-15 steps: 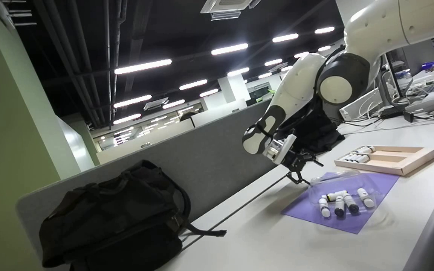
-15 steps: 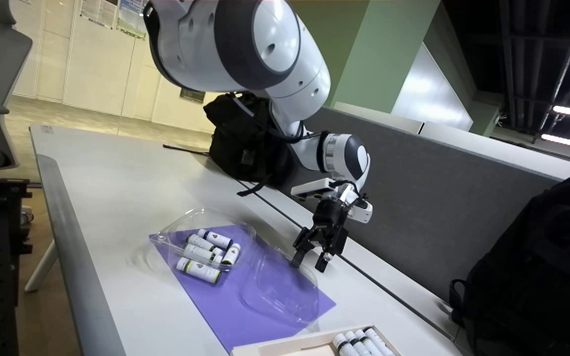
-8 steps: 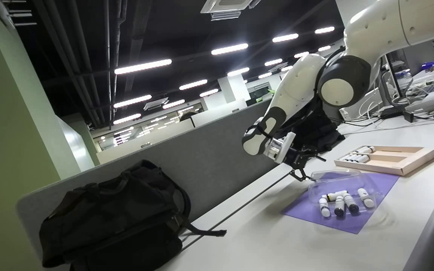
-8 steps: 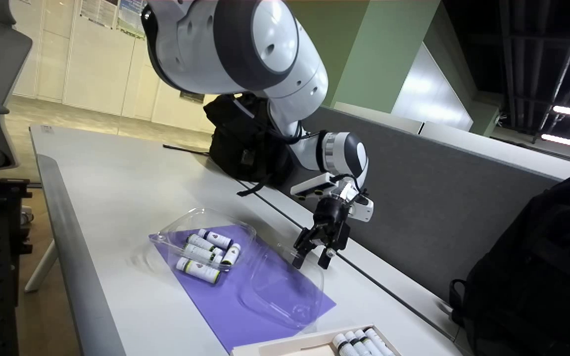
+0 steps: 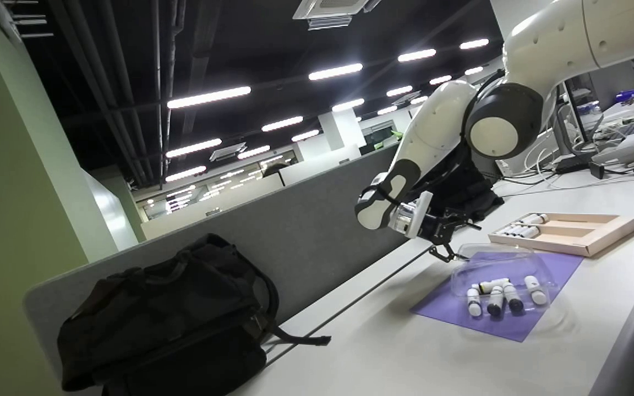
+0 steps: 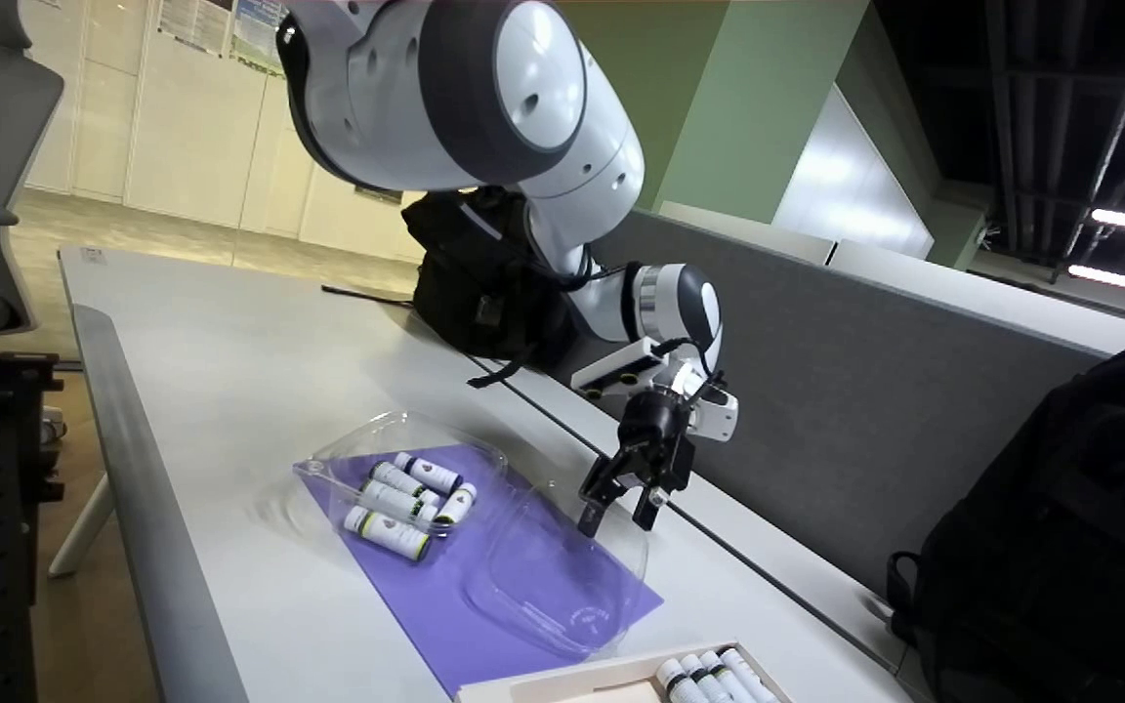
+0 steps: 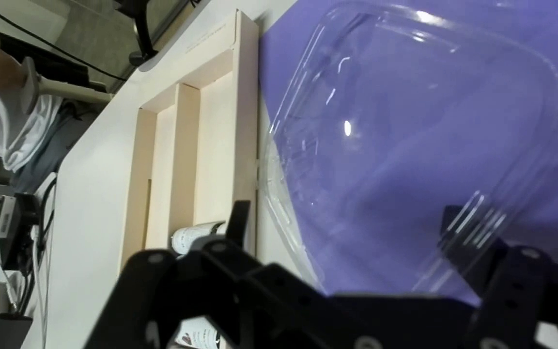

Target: Close the box, take some bottles out of the tray and put them on the mat

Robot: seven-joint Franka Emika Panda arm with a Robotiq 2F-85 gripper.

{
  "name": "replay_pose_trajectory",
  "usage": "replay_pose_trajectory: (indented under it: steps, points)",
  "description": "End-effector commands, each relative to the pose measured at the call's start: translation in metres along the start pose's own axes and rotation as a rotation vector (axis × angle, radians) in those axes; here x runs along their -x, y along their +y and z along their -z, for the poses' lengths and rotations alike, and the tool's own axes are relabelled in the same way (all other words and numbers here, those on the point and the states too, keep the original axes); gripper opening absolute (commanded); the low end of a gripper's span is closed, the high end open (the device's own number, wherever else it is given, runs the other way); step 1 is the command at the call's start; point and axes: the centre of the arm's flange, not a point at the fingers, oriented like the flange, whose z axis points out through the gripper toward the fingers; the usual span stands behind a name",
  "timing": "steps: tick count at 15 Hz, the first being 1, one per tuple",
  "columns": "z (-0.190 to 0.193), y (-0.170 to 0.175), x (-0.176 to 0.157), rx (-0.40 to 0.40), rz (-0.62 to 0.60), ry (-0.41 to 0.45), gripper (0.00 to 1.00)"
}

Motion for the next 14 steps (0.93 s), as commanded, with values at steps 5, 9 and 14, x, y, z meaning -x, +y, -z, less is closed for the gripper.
replay_pose_trajectory:
  steps: [5,9,14]
  points:
    - [0.066,0.004,-0.032,0.038,-0.045,-0.100,1.00]
    - [0.075,0.014,-0.018,0.051,-0.033,-0.164,1.00]
    - [0.080,0.011,-0.005,0.049,-0.005,-0.208,1.00]
